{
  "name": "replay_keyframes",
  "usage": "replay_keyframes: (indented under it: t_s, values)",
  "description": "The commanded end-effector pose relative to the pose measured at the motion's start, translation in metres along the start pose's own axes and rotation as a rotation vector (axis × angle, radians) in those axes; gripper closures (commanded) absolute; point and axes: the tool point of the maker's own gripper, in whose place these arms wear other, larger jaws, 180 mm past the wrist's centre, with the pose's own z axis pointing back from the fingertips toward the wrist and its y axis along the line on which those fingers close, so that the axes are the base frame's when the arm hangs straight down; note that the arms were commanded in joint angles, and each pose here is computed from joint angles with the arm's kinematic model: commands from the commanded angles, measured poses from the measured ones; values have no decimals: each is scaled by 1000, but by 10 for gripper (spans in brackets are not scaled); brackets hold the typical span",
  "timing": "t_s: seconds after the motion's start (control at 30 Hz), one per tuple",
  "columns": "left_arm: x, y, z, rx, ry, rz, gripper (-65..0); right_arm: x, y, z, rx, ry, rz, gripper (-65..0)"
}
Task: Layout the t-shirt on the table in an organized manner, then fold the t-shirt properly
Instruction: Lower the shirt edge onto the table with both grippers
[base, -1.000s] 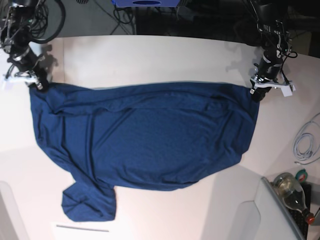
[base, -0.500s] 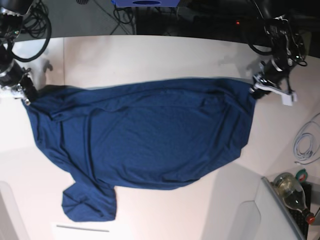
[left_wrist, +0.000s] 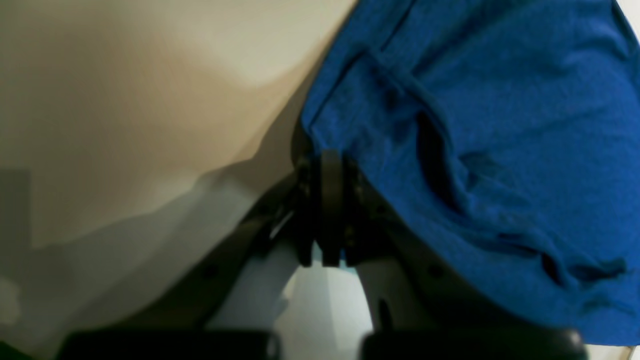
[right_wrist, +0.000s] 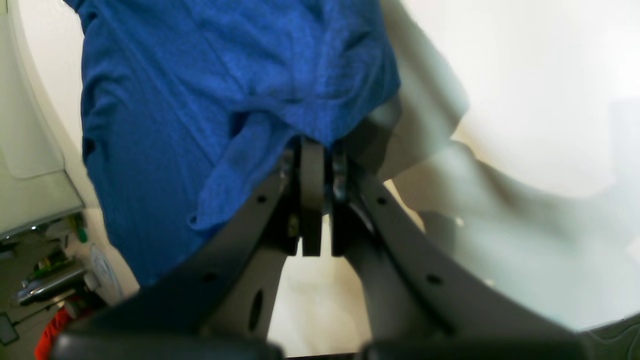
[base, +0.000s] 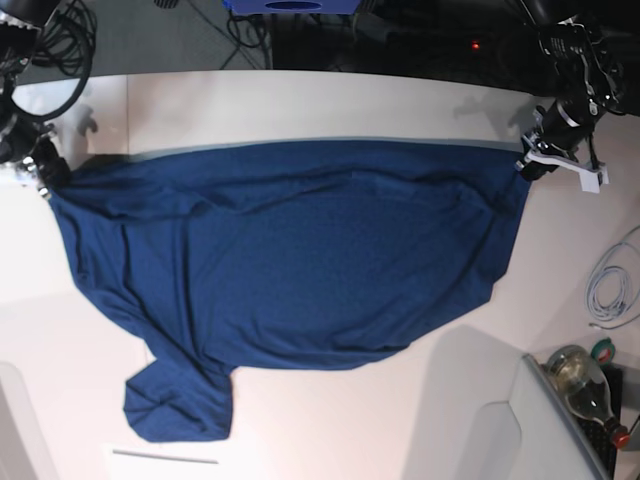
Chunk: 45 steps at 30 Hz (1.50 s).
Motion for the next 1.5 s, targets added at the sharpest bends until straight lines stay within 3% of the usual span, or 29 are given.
replay_keyframes:
  t_s: [0.0, 0.67, 0.8, 1.47]
  values:
    - [18, 1, 4, -2, -47, -17, 0, 6, 0, 5, 4, -21, 11, 0]
    - [-25, 54, 40, 114, 14, 26, 0, -38, -50, 24, -99, 25, -8, 0]
    - [-24, 62, 48, 132, -49, 17, 0, -39, -54, 32, -110, 16, 4, 0]
    - [-29, 57, 46, 125, -62, 30, 0, -51, -59, 35, -122, 27, -19, 0]
